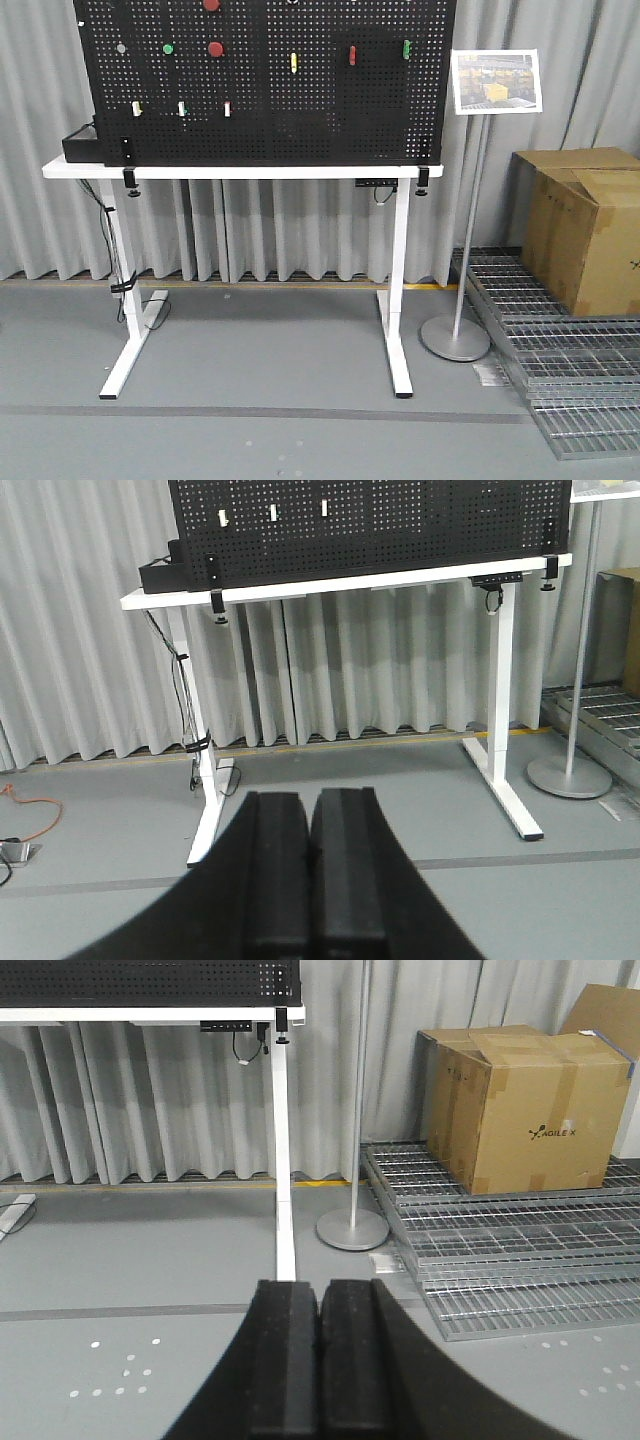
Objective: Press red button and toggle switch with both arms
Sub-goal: 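Drive the base forward toward the black pegboard table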
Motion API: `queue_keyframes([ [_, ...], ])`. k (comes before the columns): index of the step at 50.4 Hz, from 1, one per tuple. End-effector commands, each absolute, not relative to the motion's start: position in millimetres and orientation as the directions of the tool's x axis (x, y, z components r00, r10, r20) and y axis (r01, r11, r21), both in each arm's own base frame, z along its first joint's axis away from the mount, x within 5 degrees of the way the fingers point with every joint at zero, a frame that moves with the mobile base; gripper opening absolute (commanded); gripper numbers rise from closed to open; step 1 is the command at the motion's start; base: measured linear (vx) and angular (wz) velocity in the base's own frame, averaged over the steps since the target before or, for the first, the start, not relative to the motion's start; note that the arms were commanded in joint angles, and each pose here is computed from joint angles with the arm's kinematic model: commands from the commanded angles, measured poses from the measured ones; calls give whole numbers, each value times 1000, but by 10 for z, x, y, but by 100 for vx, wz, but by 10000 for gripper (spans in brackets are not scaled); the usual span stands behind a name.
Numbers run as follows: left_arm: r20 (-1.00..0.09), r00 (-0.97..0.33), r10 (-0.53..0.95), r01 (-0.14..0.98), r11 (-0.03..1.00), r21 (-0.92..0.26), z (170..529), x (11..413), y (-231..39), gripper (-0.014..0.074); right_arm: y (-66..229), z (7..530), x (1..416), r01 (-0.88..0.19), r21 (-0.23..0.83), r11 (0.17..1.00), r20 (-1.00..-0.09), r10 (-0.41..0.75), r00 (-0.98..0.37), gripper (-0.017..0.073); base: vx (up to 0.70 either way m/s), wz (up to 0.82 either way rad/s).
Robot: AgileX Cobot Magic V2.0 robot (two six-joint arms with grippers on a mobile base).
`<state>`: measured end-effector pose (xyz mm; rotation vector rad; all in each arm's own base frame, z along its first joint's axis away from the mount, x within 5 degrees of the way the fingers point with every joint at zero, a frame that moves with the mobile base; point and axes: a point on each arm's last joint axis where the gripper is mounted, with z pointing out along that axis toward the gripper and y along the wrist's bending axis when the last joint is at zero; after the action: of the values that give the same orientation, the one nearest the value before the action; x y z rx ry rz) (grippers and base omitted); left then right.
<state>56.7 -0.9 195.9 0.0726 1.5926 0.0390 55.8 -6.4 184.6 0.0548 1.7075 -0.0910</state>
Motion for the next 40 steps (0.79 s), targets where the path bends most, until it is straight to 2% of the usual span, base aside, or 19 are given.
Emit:
queue_keyframes([
  [1,-997,50,55,28,998,56,1952,566,-17,1,-56,1890,559,84,-34,996,-998,-29,-57,-3,0,0],
  [40,-997,50,55,28,998,56,1952,566,-17,1,-56,1890,559,84,-34,996,-998,-29,-57,-3,0,0],
])
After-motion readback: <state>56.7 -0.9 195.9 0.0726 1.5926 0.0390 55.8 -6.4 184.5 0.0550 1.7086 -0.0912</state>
